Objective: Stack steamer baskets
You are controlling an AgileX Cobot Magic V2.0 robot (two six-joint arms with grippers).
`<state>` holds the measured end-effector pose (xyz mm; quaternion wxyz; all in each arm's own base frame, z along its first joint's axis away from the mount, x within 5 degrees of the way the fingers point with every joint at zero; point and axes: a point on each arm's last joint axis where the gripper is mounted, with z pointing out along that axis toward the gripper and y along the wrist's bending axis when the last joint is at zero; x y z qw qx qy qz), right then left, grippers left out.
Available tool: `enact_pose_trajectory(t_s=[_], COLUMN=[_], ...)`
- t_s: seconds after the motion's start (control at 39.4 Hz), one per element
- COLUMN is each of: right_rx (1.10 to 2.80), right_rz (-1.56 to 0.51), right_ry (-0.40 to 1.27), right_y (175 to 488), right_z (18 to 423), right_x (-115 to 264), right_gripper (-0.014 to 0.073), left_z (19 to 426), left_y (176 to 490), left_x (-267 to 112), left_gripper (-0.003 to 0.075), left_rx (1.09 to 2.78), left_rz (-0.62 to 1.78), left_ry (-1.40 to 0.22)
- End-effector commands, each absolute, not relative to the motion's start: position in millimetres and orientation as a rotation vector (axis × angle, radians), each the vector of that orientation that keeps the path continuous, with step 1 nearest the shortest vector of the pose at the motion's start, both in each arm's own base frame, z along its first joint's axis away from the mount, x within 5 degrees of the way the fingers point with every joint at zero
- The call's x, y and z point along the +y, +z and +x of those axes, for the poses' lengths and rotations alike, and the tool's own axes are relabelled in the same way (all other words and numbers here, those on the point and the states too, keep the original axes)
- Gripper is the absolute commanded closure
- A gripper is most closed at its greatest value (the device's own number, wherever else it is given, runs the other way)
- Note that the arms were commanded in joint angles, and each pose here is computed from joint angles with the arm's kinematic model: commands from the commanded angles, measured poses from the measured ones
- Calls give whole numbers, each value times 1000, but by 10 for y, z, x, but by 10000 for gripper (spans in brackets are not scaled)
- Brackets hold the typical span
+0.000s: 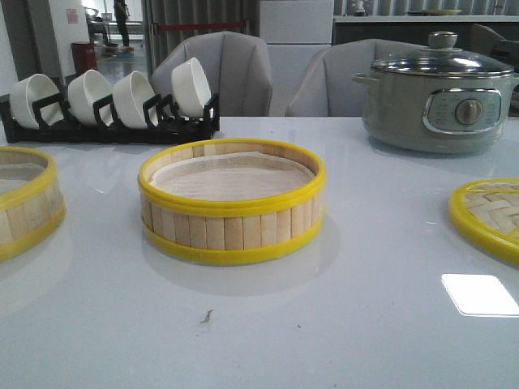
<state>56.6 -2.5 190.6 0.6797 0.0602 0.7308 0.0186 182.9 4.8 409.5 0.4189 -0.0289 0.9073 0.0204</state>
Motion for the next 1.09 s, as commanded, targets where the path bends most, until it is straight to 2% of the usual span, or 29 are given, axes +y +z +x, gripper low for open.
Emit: enact_pose_trajectory(t_s=[0.0,0.13,0.25,0.36,0.46,0.61,0.86,1.07], right_rx=[1438,1347,1316,1466,1729,1863,1946,1922], right_rz=[150,153,135,126,127,130,142,149], right_ry=[47,42,35,52,71,92,92,85], right_y=[2118,2225,2501,2743,2997,3328,3366,3346], right_z=[538,519,476,536,839,1378,1815,1919], right_x=[-42,-52,-43,-22,-18,-33,-60,-75], right_gripper=[519,519,519,519,519,519,519,519], left_z=[1823,1820,1808,1809,1812,1813,1808,1801], left_y=[4259,4254,4238,4239,4243,4244,4239,4229], left_x=[39,39,40,28,-4,-3,4,3], left_gripper=[624,624,624,624,624,624,624,624], left_rx=[2173,2179,2201,2200,2195,2193,2201,2215], left_rz=[-69,-69,-71,-64,-44,-43,-36,-20], left_ry=[39,40,41,37,27,29,44,51])
